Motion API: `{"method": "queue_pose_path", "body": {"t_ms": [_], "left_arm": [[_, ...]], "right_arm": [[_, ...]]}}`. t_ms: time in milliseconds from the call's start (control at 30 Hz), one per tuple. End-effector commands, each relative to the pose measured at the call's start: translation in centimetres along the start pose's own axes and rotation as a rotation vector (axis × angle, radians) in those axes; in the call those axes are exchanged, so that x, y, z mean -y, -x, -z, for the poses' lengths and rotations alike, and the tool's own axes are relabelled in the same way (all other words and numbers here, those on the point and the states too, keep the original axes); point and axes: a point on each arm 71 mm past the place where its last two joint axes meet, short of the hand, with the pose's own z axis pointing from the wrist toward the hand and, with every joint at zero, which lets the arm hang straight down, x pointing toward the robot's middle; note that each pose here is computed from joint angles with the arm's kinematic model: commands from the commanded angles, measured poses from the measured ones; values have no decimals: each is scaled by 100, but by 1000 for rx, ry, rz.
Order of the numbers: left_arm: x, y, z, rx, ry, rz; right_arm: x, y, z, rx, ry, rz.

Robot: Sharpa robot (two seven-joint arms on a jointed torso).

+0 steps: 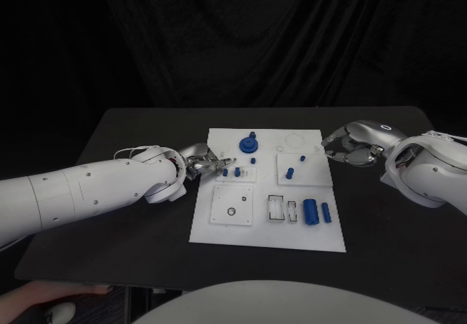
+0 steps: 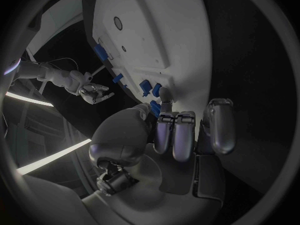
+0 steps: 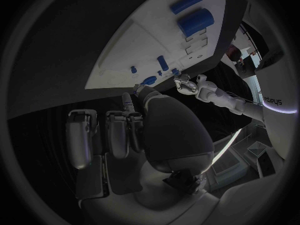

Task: Assemble the parts on the task board

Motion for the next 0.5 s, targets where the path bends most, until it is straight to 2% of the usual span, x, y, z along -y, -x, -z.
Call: {"method": "queue_pose_path", "body": {"t_ms": [33,167,300,400,500], "left_arm": [[57,38,18,79,-85,-37],[143,147,72,227,-240,-116],[228,228,135,341,-400,-175],[291,261,166,378,-504,-213],[355,278,169,371,-586,-243]], "right_arm": [[12,-7,12,4,-9,-1],[22,1,28,12,-8,-2],[33,6,37,15,-9,-3],[38,8,41,17,-9,-3],[40,10,41,20,-8,-3]]}}
